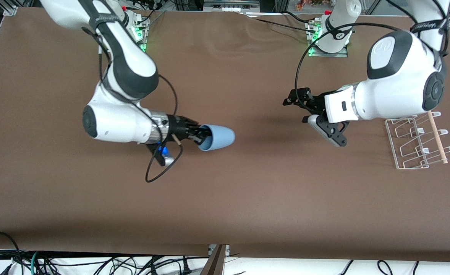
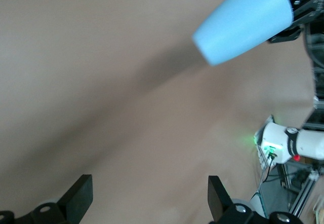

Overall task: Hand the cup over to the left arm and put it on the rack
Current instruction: 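Lift the cup with the right gripper while the left gripper approaches, then close the left gripper around the cup's base beside the right gripper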

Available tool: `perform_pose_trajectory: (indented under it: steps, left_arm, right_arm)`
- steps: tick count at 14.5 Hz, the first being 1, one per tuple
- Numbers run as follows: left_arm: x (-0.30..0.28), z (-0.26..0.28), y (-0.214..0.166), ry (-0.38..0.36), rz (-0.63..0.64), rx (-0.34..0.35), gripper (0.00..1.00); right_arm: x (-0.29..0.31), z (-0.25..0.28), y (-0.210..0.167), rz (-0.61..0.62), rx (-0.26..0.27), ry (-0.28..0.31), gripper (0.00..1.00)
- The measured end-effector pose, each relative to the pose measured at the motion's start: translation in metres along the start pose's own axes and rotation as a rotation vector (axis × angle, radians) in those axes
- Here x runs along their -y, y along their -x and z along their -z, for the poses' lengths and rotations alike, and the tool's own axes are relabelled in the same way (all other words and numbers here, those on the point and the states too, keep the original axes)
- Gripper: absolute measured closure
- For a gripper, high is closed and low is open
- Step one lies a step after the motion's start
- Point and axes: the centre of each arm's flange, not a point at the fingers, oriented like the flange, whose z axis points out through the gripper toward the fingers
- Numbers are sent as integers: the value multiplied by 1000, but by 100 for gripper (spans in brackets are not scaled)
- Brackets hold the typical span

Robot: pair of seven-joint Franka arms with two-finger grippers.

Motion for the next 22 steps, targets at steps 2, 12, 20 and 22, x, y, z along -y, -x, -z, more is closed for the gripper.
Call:
perform_pose_trajectory:
  steps: [2, 12, 20, 22]
  left_arm:
    - [16, -14, -11, 32, -142, -37, 0]
    - [12, -44, -45, 114, -660, -291, 0]
    - [-45, -75, -63, 63, -740, -333, 0]
    - [-43, -72, -64, 53, -759, -341, 16]
  right_arm:
    - [14, 4, 20, -43, 23, -37, 96]
    - [36, -11, 60, -106, 14, -107, 96]
    - [36, -18, 60, -109, 6, -109, 96]
    - [36, -17, 62, -106, 7, -111, 96]
